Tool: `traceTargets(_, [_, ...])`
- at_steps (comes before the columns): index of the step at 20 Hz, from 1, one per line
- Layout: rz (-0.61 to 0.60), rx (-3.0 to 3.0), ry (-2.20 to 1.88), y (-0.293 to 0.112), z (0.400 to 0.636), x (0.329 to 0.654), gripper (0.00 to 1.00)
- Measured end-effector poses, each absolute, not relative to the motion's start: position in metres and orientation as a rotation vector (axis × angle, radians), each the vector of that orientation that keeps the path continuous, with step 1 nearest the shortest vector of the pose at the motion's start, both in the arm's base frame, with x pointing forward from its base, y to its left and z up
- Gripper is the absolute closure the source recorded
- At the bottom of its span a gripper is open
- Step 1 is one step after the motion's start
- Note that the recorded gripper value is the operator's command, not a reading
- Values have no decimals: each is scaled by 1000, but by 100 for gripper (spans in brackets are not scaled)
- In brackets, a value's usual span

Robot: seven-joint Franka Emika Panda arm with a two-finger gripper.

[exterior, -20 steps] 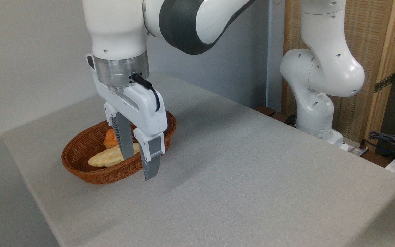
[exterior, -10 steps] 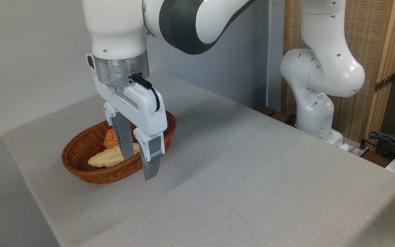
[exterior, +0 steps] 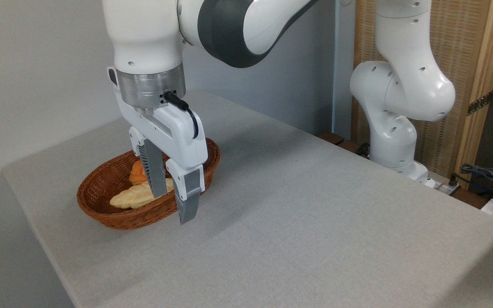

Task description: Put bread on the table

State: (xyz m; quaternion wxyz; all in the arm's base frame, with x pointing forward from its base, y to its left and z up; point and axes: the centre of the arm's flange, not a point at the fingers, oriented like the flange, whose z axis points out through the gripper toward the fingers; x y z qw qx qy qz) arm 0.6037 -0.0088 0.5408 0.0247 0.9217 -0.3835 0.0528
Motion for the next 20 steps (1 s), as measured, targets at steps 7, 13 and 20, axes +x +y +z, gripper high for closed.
traceTargets(7, [136,2841,-1102,-66,532,600,0])
traceTargets(13, [72,2823,-973,-150,514,591,0])
traceTargets(20, [12,2923,-488,-203,512,577,0])
